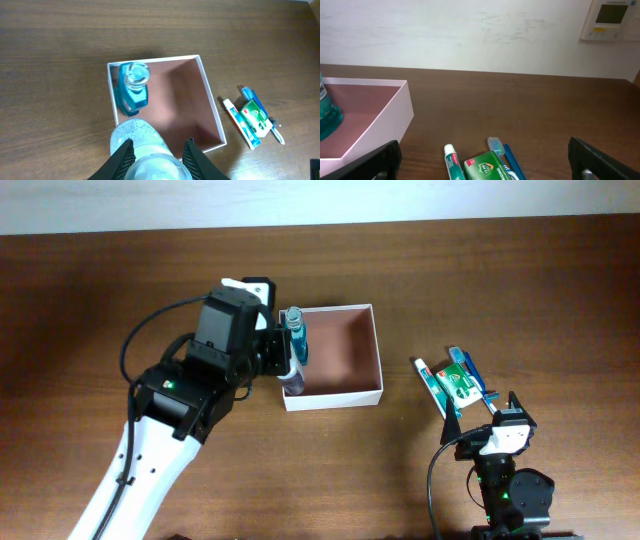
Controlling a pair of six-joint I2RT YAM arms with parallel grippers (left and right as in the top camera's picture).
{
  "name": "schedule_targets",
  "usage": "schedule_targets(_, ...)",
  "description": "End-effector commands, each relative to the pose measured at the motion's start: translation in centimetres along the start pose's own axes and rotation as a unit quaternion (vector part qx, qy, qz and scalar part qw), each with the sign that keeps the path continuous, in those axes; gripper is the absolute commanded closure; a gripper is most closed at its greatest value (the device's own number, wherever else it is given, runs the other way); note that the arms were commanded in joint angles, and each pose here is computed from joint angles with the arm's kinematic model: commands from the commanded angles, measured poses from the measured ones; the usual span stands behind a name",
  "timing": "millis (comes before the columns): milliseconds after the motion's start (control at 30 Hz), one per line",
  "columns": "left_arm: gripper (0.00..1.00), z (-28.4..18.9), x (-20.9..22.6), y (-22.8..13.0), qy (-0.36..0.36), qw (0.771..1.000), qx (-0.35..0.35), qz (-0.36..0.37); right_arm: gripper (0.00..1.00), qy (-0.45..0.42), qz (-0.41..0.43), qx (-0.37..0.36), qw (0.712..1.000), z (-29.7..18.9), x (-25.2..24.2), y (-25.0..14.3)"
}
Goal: Pack container
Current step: 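Carry the soap bottle with the left gripper over the box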
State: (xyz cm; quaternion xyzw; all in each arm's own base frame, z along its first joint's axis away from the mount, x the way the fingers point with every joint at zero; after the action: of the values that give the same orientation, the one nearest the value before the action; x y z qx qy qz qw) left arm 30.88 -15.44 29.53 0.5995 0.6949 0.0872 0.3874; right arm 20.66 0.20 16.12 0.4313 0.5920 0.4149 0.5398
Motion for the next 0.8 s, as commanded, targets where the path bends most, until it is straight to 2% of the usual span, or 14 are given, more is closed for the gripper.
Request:
schedule_targets(0, 0.78, 0.3, -1.1, 0.1, -0.016, 0.999, -0.002, 0.036, 0.02, 0.009, 0.000, -0.003, 1.000, 0.0, 0.3, 0.0)
schedule_targets(233, 0.79, 2.8, -1.1, -0.8, -0.004, 0.998, 0.028, 0.051, 0.02, 0.009, 0.000, -0.003, 1.000, 0.0, 0.3, 0.0)
schedule_targets(400, 0.83, 3.8, -0.8, -1.1, 0.004, 0.998, 0.039, 0.051, 0.01, 0.009, 0.000, -0.003, 1.000, 0.0, 0.3, 0.0)
schedule_targets(767, 0.83, 4.7, -1.1, -0.8, 0.000, 0.998, 0.032, 0.051, 0.02, 0.009, 0.000, -0.003, 1.000, 0.0, 0.3, 0.0)
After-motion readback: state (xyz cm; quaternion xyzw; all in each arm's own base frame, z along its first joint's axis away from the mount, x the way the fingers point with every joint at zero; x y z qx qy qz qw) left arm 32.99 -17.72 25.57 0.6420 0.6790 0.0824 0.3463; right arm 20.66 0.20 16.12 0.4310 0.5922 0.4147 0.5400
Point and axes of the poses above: each gripper's point midway between its finger pads, its own z axis out along the fingers, its own x axis along the line the jaws close on, y = z × x, the point moved 4 cm from there along -z, back along the fingers, and after that the axes turned 14 degrees about -z, right-handed, at the moved point
